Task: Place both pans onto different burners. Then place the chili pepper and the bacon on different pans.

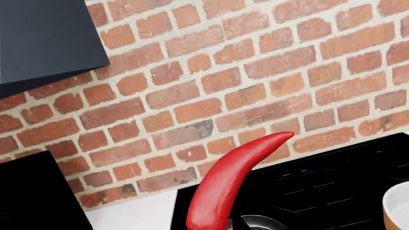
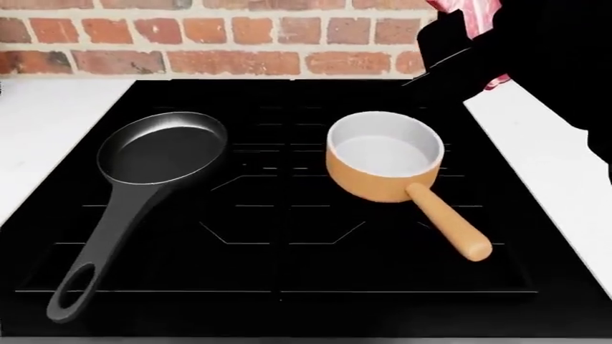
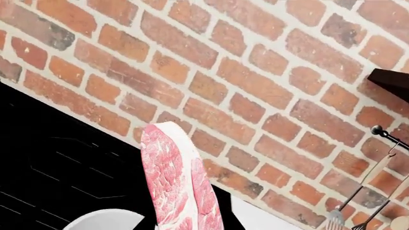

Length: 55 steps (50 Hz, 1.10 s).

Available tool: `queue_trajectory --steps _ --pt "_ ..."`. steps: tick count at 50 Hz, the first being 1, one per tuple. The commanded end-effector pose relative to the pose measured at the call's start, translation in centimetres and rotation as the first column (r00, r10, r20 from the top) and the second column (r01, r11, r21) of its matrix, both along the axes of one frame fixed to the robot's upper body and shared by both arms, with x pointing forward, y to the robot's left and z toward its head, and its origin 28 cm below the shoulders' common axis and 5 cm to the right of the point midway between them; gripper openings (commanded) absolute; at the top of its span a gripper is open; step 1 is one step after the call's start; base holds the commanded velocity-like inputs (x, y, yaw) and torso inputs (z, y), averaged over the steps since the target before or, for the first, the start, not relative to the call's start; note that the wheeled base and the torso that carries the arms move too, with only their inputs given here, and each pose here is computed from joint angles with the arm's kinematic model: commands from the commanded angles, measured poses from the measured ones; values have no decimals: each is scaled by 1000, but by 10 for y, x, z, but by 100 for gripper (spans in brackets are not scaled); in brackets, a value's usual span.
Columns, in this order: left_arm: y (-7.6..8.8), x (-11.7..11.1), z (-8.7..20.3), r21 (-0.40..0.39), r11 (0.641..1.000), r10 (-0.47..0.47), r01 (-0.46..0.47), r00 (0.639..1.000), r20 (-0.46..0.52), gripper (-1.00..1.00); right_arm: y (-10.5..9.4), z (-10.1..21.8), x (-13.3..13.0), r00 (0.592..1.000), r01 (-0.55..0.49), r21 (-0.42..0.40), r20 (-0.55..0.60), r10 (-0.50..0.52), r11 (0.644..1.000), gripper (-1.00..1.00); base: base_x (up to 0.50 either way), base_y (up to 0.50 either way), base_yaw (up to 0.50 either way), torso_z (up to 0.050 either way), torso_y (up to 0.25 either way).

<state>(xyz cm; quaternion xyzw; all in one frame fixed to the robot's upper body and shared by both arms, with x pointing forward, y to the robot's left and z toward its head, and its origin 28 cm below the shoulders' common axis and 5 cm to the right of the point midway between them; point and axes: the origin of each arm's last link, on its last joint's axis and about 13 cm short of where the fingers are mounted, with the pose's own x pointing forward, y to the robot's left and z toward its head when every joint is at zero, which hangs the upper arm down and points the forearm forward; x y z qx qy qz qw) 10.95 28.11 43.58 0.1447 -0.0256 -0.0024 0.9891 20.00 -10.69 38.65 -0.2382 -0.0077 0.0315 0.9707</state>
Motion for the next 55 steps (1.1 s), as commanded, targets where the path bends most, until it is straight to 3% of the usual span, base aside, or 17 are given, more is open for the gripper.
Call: queue_trajectory --steps 1,11,23,28,36,55 --pt "-1 0 2 1 1000 -1 1 1000 0 -100 -4 3 -1 999 30 37 18 -31 999 -100 500 -171 0 0 0" --pt "-1 -2 3 3 1000 0 0 1000 3 -100 0 11 -6 999 23 1 37 -23 1000 -100 247 -83 0 0 3" --pt "-2 -2 5 0 1000 0 0 1000 8 -100 20 24 11 997 -24 2 -79 24 1000 -100 0 0 0 0 0" --pt "-2 -1 5 0 1000 -1 1 1000 7 -100 30 13 28 986 -14 -28 -166 9 1000 -100 0 0 0 0 0" --pt "-1 -1 5 0 1000 0 0 1000 8 -100 36 -3 49 965 30 -3 -261 -30 1000 -100 0 0 0 0 1" --pt "0 -2 4 1 1000 4 -4 1000 3 -100 38 -52 93 938 91 64 -340 -64 994 -100 0 0 0 0 0"
